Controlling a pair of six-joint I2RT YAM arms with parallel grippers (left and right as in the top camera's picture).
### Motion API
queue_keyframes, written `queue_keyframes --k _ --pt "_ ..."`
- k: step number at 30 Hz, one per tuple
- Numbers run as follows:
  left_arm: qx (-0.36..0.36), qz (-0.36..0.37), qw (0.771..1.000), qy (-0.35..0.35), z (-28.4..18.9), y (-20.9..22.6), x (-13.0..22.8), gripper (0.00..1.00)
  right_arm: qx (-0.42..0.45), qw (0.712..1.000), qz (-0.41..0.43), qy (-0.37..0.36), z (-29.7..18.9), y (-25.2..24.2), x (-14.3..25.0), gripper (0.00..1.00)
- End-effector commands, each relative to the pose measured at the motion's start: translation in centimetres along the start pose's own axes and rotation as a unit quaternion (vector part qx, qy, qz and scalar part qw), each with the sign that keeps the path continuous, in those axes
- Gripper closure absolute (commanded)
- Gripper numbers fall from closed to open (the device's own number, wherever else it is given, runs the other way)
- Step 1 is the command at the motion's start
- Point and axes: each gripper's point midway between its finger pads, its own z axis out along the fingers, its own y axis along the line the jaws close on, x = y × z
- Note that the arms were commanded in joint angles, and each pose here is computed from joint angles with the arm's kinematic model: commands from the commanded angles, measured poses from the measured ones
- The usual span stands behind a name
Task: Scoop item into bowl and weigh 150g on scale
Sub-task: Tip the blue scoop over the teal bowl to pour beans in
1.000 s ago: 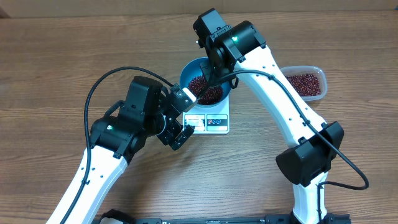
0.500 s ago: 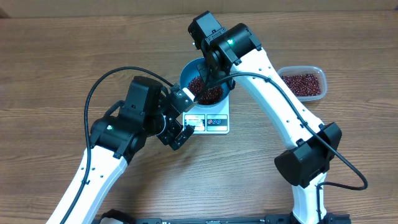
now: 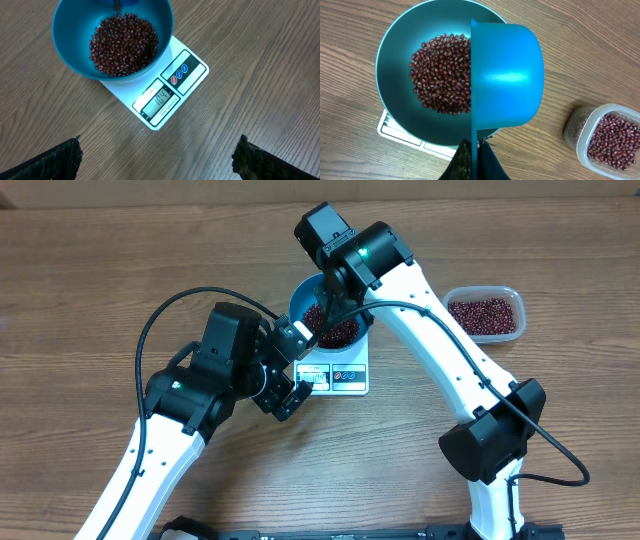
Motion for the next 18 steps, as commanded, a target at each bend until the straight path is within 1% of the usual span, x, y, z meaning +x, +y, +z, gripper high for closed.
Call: queue_keyframes --k 1,11,15,18 --pt "-0.003 -0.005 1.000 -0.003 -0.2 0.2 -0.2 0.01 0.008 1.000 0.008 -0.028 -1.5 -0.4 -0.9 0.96" --pt "-0.003 -0.004 1.000 -0.003 -0.2 0.2 -0.2 0.01 0.007 0.999 0.017 -0.029 -1.5 -0.4 -1.0 0.96" --pt "-0.003 -0.004 1.000 -0.003 -0.2 0.2 -0.2 0.01 -0.025 0.999 0.024 -0.023 -1.5 0.4 -0.8 0.96" --pt "-0.003 -0.005 1.000 -0.003 -0.2 0.2 -0.2 0.00 -0.059 0.997 0.047 -0.014 -1.4 0.6 -0.7 0.96"
